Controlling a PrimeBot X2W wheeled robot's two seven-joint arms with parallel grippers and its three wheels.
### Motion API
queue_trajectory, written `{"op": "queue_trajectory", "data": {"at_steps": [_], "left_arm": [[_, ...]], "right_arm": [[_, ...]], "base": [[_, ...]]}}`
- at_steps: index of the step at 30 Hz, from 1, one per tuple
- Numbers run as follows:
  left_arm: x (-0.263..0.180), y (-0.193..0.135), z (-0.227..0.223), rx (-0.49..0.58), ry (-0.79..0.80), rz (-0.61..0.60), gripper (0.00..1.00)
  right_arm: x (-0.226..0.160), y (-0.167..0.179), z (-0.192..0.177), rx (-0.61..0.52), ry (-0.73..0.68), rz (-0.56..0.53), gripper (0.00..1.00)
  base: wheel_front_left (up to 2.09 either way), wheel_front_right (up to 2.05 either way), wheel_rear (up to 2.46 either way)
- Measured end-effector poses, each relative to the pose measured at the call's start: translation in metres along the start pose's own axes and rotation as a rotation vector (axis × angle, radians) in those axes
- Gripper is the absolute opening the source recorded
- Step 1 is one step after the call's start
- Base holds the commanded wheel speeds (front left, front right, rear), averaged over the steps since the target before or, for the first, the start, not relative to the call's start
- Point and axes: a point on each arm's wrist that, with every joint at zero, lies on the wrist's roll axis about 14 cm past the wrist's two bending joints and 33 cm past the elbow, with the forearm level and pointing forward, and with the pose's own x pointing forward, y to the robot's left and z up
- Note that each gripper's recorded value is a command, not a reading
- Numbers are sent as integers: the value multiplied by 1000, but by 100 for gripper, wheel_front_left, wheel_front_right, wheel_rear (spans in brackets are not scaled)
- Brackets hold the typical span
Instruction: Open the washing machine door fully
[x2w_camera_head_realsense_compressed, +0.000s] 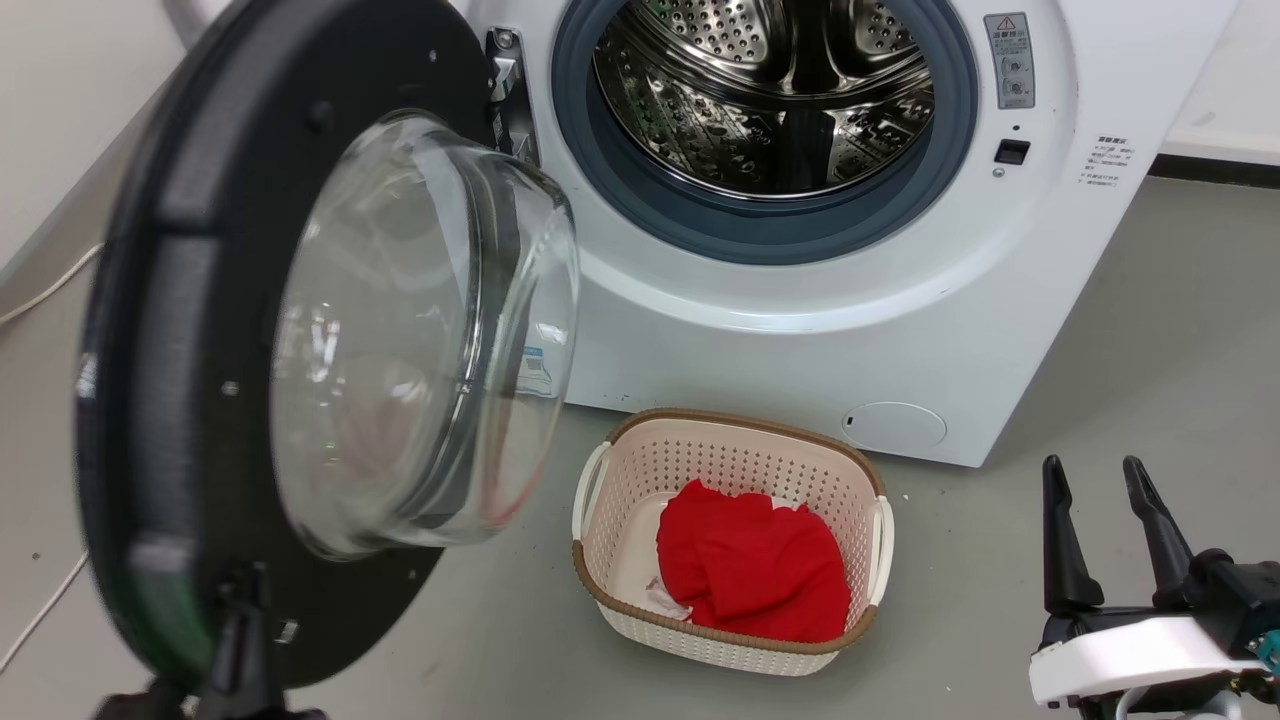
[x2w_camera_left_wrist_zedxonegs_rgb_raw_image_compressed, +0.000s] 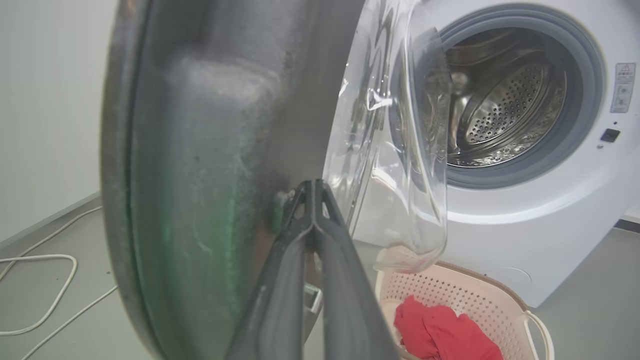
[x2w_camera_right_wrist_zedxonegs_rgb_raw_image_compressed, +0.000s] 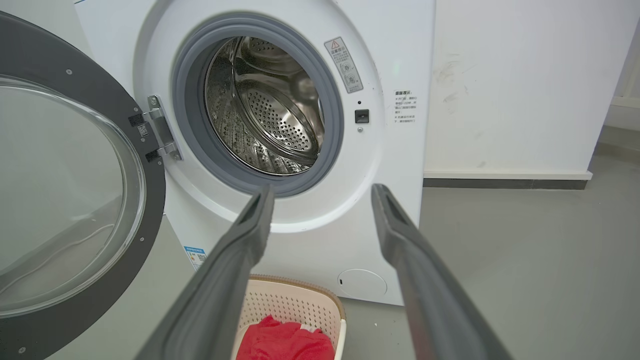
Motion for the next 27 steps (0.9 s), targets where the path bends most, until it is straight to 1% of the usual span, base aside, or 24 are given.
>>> {"op": "queue_trajectory", "data": {"at_steps": [3, 11, 19, 25, 27], "left_arm": [[7, 23, 4, 21, -12, 61, 0], [27, 76, 6, 74, -13, 175, 0], [45, 123, 16, 132, -24, 281, 0], [54, 138, 19, 154, -20, 304, 0], [55, 139, 18, 159, -18, 305, 0]], "right_arm": [[-1, 0, -2, 1, 7, -1, 100], [-4, -6, -5, 3, 19, -20, 100], [-3, -15, -7, 3, 24, -43, 100], [-2, -17, -8, 2, 24, -50, 100], [-3, -18, -7, 3, 22, -53, 100]], "base": [[0, 0, 0], [0, 0, 0], [0, 0, 0], [0, 0, 0], [0, 0, 0]]}}
